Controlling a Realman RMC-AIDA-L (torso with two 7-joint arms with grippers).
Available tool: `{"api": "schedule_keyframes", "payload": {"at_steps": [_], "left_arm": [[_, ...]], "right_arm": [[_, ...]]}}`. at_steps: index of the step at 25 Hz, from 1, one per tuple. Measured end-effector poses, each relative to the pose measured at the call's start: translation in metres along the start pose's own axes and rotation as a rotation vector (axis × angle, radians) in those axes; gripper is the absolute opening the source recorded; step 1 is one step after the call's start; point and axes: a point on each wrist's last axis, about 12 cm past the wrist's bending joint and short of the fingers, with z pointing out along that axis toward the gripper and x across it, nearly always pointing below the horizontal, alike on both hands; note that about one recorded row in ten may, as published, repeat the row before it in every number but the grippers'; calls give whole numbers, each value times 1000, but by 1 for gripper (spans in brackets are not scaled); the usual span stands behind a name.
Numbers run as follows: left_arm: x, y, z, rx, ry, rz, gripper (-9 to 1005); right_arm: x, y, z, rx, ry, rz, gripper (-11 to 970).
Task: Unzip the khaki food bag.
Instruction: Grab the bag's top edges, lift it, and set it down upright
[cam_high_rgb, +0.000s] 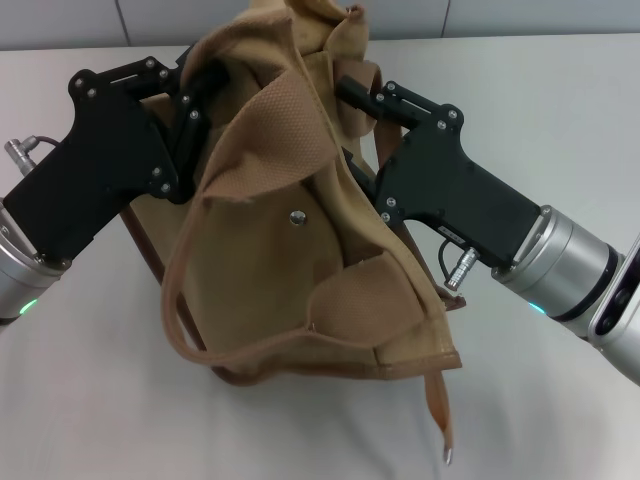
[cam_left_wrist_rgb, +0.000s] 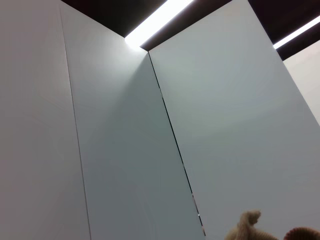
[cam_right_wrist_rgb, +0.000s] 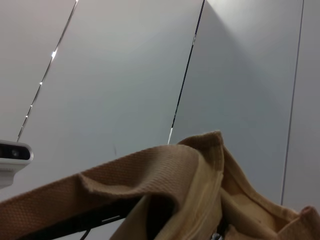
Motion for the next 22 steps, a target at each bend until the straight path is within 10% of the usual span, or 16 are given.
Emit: {"api": "schedule_keyframes", "payload": {"at_steps": [22], "left_arm": [[0, 1, 5, 17, -7, 0, 90]], "right_arm": [[0, 12, 5, 30, 1, -53, 4]]}}
